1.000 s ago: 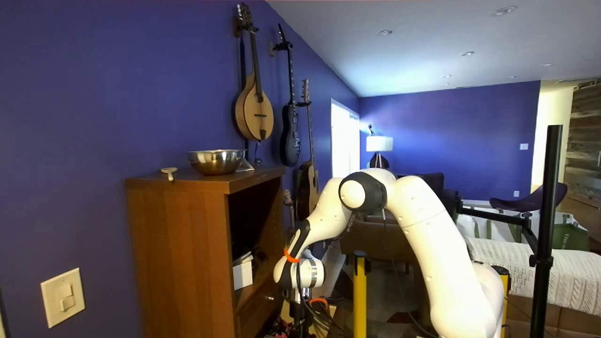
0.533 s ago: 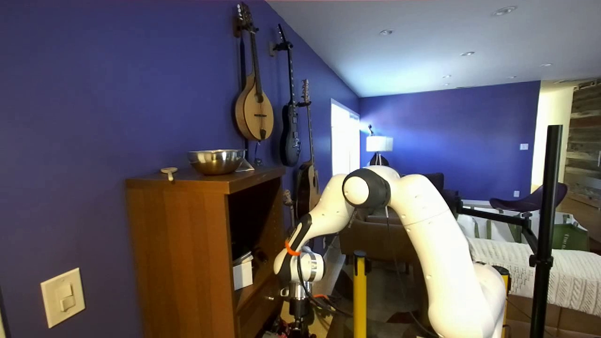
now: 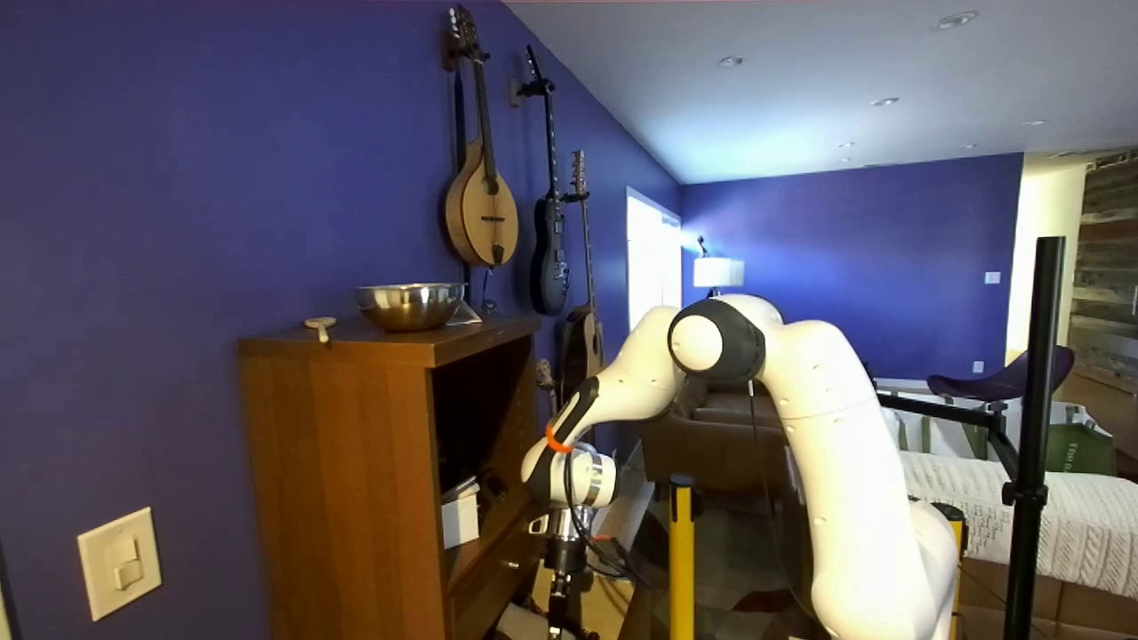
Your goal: Pick up a brown and beige bag from the open drawer and put it on top of the chest of drawers
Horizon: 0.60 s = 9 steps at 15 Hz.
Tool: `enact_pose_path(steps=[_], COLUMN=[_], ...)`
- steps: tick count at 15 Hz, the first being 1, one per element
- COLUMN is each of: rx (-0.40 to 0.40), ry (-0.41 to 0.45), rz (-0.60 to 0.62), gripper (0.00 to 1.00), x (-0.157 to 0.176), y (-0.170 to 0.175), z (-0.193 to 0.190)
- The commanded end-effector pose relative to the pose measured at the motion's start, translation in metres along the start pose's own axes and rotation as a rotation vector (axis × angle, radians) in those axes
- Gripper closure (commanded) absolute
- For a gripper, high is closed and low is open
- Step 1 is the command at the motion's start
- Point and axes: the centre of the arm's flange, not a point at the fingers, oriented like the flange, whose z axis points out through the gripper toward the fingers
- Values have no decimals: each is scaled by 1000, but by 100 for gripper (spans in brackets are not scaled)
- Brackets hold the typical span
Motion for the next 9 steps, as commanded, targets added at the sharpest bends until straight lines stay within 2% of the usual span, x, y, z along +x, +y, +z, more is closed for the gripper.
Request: enact_pose_path(steps=[1, 4, 6, 9], rx=[12, 42, 91, 155], ry=[5, -87, -154, -190], rz=[48, 145, 193, 192], gripper=[98, 98, 98, 98], x=[-12, -28, -38, -56], y=[-30, -39, -42, -56], z=[-26, -36, -41, -55])
